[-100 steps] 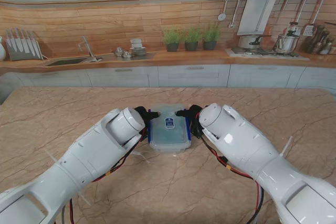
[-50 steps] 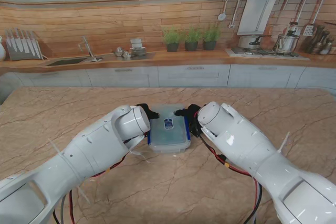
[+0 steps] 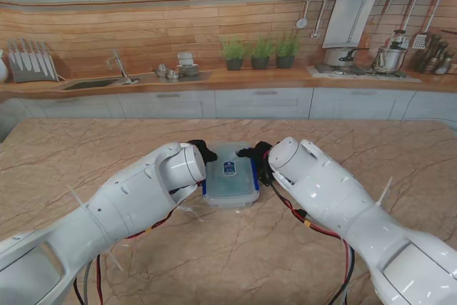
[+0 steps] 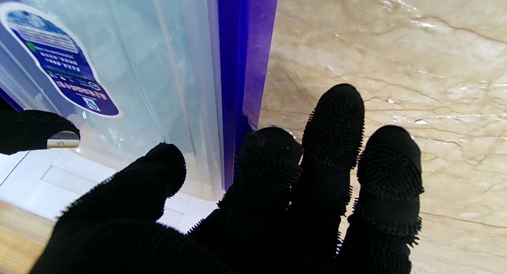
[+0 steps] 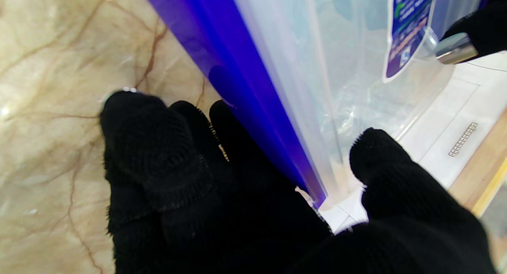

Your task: Fold the bubble film and place it into the plastic crate

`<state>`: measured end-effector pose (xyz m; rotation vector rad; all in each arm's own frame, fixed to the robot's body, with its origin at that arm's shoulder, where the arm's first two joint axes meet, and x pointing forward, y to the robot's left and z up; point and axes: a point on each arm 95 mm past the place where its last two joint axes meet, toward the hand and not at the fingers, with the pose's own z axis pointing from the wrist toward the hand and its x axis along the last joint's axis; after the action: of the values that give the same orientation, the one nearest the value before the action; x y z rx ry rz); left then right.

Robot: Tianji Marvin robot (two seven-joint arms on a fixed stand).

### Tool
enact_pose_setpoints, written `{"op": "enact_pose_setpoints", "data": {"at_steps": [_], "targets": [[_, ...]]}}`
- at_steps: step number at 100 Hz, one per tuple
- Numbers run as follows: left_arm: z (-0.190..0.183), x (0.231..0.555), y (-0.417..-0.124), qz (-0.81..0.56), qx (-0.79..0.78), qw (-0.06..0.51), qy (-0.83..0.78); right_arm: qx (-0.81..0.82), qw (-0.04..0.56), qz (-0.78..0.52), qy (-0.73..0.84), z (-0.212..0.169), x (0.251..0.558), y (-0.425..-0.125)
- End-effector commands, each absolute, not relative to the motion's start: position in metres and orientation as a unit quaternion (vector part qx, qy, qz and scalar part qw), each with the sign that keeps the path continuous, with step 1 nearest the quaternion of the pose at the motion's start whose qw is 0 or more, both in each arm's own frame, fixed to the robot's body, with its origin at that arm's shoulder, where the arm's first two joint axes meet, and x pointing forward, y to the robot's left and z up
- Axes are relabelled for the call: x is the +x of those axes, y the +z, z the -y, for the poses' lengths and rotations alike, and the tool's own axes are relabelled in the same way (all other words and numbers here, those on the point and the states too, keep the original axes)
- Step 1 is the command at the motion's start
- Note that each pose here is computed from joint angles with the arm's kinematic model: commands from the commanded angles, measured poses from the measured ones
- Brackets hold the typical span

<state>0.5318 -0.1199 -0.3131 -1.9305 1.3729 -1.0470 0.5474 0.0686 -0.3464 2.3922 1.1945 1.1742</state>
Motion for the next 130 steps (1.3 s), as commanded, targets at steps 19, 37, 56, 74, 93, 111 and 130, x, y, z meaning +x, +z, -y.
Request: {"op": "enact_pose_setpoints", "data": {"at_steps": [19,37,56,74,93,111,130], "targets": [[0.139,0.519,-0.321,-0.506,-0.725,0.239,-0.402,0.804,0.101,-0.42,0.409,-0.091,0.541,-0.345],[0.126,0.517,-0.323,-0.487,-0.74,0.243,-0.395,0.8,0.135,-0.422,0.405,-0.077,0.543,-0.346],[0.114,0.515,-0.324,-0.462,-0.754,0.247,-0.396,0.805,0.15,-0.419,0.393,-0.067,0.542,-0.345],[0.106,0.513,-0.323,-0.432,-0.766,0.251,-0.405,0.81,0.151,-0.418,0.383,-0.064,0.541,-0.345],[0.097,0.511,-0.323,-0.411,-0.773,0.26,-0.406,0.813,0.154,-0.416,0.377,-0.061,0.539,-0.346],[0.084,0.51,-0.321,-0.389,-0.775,0.279,-0.413,0.809,0.168,-0.409,0.387,-0.054,0.536,-0.342],[0.069,0.511,-0.317,-0.354,-0.778,0.279,-0.438,0.797,0.197,-0.398,0.411,-0.044,0.536,-0.336]]}}
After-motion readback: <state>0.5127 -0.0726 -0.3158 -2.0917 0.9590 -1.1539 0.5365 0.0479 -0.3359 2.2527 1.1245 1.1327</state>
